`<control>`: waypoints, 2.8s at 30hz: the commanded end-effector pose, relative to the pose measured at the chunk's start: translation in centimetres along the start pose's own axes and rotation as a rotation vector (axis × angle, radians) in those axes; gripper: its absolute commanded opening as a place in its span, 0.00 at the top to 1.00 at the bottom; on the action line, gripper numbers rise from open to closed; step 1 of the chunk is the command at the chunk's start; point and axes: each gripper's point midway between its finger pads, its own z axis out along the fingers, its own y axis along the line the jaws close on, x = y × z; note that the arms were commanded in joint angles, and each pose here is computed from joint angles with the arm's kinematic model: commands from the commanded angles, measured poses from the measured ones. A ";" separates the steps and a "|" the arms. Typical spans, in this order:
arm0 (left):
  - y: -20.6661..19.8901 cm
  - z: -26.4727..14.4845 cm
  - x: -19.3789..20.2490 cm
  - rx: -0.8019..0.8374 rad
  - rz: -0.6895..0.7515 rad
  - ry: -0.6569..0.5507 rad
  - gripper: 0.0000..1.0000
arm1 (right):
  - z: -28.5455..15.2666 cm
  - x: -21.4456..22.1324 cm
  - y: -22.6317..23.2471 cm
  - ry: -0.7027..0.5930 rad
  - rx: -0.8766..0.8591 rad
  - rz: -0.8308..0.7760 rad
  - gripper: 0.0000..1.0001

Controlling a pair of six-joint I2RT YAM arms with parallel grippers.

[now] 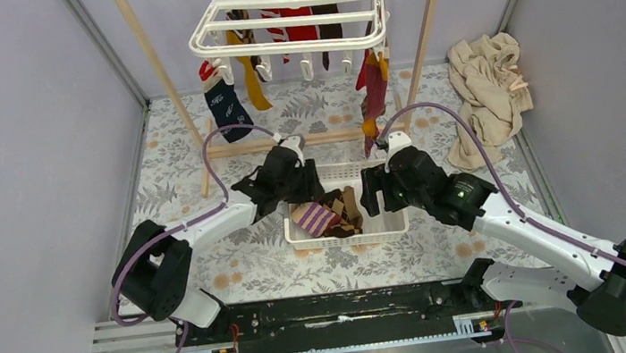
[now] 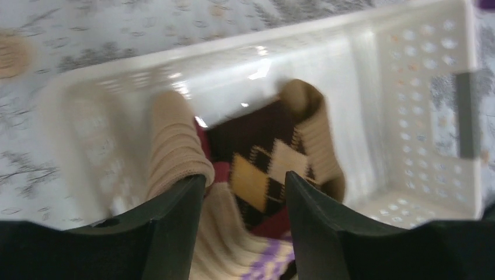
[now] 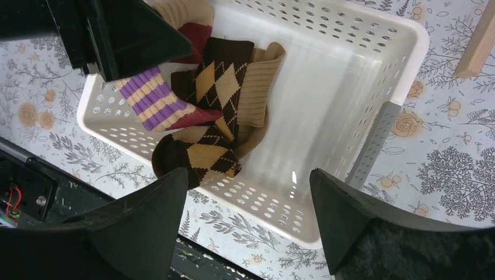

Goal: Remove the socks clipped to the hanger
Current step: Place the sock in the bin, then remove the sock from the hanger.

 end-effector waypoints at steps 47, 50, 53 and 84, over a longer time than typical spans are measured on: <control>-12.6 -12.9 -0.9 0.007 0.122 -0.070 0.02 | -3.7 -2.4 0.9 -0.147 -0.083 0.103 0.14; -11.4 -14.5 -2.0 0.023 0.083 -0.139 0.02 | -2.8 -5.5 0.2 -0.191 -0.050 0.135 0.15; -11.0 -16.1 -2.6 0.082 0.040 -0.195 0.02 | -1.8 -8.2 -1.6 -0.214 -0.058 0.235 0.18; -11.2 -12.5 -0.4 0.116 0.100 -0.114 0.01 | 0.2 -23.9 -9.5 -0.590 -0.281 0.273 0.35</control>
